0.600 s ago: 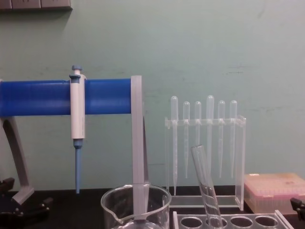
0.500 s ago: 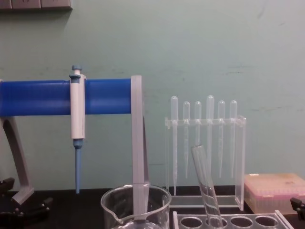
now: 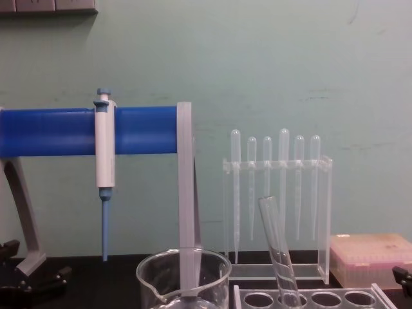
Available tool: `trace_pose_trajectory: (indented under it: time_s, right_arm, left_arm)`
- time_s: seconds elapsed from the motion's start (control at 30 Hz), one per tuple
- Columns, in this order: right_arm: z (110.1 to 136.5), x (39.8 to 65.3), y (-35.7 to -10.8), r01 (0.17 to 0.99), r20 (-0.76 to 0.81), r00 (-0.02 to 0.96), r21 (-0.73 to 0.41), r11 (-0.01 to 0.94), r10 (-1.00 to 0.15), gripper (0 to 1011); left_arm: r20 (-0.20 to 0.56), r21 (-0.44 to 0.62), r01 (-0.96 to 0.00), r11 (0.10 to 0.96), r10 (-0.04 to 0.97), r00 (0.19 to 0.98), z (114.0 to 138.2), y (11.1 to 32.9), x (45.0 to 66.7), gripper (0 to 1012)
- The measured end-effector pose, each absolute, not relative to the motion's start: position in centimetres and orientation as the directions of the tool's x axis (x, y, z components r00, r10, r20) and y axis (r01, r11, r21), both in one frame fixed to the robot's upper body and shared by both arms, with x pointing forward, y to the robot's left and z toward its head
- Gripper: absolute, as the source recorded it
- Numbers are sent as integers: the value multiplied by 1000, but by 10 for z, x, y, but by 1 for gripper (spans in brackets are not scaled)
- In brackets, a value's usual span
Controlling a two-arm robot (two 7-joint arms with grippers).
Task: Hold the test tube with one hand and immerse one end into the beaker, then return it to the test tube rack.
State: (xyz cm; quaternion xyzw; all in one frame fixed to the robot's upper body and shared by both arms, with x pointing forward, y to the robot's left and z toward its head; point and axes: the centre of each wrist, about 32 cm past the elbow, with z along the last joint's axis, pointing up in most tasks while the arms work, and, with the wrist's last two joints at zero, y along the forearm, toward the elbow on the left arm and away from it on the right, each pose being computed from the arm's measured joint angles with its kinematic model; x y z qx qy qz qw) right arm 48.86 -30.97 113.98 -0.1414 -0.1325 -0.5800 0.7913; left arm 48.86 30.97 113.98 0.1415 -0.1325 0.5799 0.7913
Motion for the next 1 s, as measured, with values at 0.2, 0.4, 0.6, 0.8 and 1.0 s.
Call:
trace_pose_trajectory:
  time_s: [0.2,0.4,0.6,0.8,1.0]
  right_arm:
    - [1140,489,-310,955,374,292,-70,287,-880,1004]
    - [1140,489,-310,955,374,292,-70,287,-880,1004]
    - [1141,487,-310,955,381,293,-68,289,-877,1004]
    - [1148,467,-310,955,423,286,-54,292,-860,1004]
    - [1166,438,-306,944,449,318,-66,325,-835,1004]
  left_arm:
    - [374,70,-955,287,880,292,1140,310,489,1000]
    - [374,70,-955,287,880,292,1140,310,489,1000]
    - [374,70,-955,287,880,292,1140,310,489,1000]
    - [374,70,-955,287,880,292,1140,310,489,1000]
    - [374,70,-955,287,880,292,1140,310,489,1000]
